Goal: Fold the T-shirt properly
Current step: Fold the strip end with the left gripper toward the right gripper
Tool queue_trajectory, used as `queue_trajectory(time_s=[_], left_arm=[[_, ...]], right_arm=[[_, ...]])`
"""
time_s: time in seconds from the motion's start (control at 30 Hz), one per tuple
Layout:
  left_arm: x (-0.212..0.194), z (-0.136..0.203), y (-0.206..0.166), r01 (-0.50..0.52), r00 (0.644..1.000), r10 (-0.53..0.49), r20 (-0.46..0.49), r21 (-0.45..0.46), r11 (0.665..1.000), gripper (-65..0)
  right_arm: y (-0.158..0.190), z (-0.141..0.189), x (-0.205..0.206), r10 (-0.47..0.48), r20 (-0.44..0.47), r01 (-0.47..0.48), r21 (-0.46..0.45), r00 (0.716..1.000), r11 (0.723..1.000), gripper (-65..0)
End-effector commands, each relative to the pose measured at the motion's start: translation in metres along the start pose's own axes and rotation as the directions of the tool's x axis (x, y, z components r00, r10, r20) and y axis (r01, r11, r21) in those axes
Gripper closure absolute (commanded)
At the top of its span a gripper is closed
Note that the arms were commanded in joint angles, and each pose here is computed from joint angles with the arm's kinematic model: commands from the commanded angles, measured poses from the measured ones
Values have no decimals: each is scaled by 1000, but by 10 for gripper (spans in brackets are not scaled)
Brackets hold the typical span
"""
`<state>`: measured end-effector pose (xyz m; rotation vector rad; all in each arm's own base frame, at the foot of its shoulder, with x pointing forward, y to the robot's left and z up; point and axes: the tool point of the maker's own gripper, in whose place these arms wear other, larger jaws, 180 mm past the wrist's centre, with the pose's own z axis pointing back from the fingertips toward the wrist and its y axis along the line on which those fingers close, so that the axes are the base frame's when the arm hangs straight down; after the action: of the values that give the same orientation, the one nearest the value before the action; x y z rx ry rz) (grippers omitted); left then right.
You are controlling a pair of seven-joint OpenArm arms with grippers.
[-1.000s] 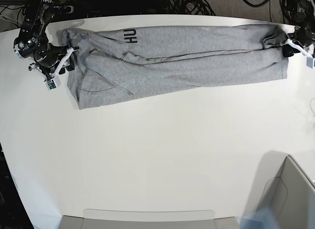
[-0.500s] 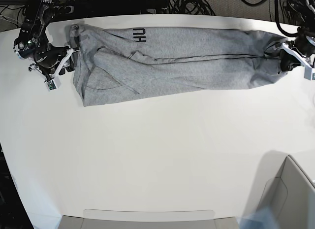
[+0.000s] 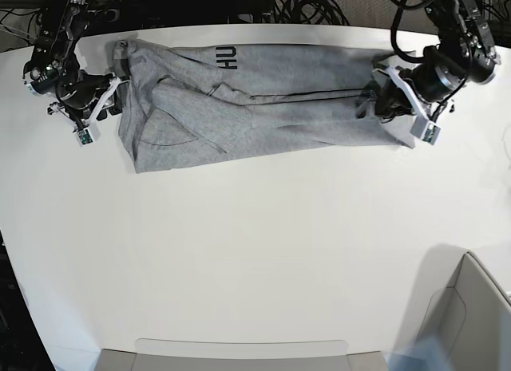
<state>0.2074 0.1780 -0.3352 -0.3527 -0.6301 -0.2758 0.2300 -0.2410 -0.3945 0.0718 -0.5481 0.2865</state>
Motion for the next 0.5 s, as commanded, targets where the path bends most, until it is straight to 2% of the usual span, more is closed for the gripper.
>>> queue_trajectory(time_s=[0.0, 0.17, 0.33, 0.47], left_arm=[[16, -1, -10, 31, 998, -29, 55, -30, 999, 0], [22, -20, -48, 45, 997, -36, 68, -138, 989, 0], [28, -27, -62, 38, 996, -22, 91, -177, 984, 0], [28, -34, -81, 67, 995, -50, 81, -227, 972, 0]], right_arm=[[-5, 5, 12, 18, 41, -18, -9, 999, 1000, -206], [-1, 3, 13, 25, 39, -25, 0, 999, 1000, -206], [9, -1, 14, 45, 34, -46, 24, 998, 999, -206], [17, -4, 15, 61, 32, -63, 44, 998, 997, -206]])
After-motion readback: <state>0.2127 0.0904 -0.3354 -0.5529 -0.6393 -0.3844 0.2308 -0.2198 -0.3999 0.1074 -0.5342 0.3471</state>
